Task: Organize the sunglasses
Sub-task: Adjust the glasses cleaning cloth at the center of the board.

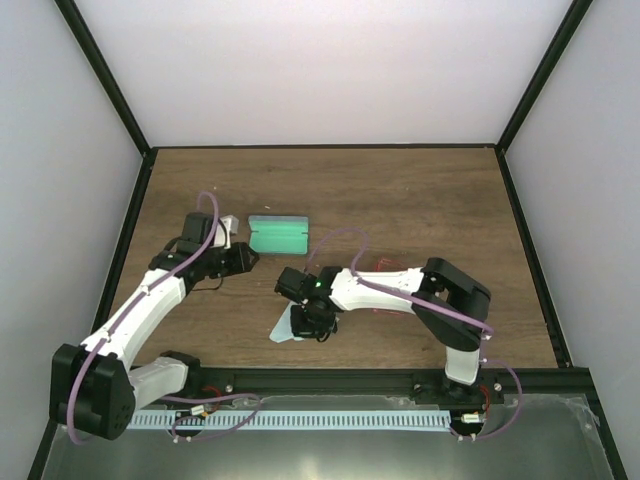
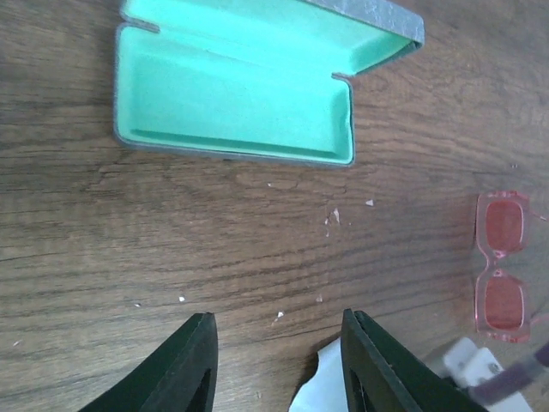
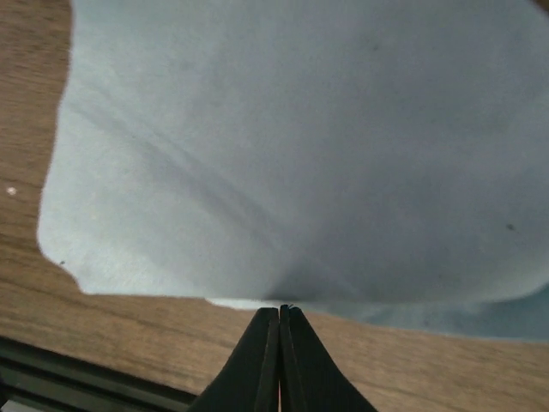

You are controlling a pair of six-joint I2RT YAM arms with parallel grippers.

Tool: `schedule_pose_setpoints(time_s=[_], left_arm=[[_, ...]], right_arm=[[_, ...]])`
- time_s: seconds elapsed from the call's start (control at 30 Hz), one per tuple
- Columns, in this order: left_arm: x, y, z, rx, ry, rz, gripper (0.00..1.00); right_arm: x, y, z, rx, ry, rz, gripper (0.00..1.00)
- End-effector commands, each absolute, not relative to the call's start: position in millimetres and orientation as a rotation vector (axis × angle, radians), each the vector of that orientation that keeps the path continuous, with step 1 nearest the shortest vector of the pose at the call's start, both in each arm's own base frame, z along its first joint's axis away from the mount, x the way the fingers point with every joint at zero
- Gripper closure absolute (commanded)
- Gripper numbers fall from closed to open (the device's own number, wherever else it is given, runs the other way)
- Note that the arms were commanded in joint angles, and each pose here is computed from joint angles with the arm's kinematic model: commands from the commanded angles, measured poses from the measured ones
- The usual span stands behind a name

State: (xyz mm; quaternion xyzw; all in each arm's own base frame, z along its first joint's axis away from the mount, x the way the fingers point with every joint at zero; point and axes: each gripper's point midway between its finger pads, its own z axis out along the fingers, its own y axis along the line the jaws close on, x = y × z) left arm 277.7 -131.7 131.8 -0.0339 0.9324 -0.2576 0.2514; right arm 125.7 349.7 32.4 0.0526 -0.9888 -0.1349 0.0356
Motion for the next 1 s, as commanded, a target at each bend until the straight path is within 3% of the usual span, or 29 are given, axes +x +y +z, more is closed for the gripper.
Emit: schedule_pose_setpoints(time_s=[0.0, 0.37, 0.97], left_arm=[[275.3, -136.9, 126.8, -0.061, 2.553, -0.707, 0.57], [268.1, -133.0, 120.9, -0.041, 2.569, -0.681, 0.52], [272.6, -134.9, 114.3, -0.038, 2.581, -0.679, 0.50]], right_arm=[[123.5, 357.6, 19.5, 0.150, -3.027, -0.434, 0.99], [128.3, 356.5, 13.8, 0.163, -3.046, -0.380, 0.99], [101.4, 280.8, 4.1, 0.088, -3.023, -0.113, 0.99]])
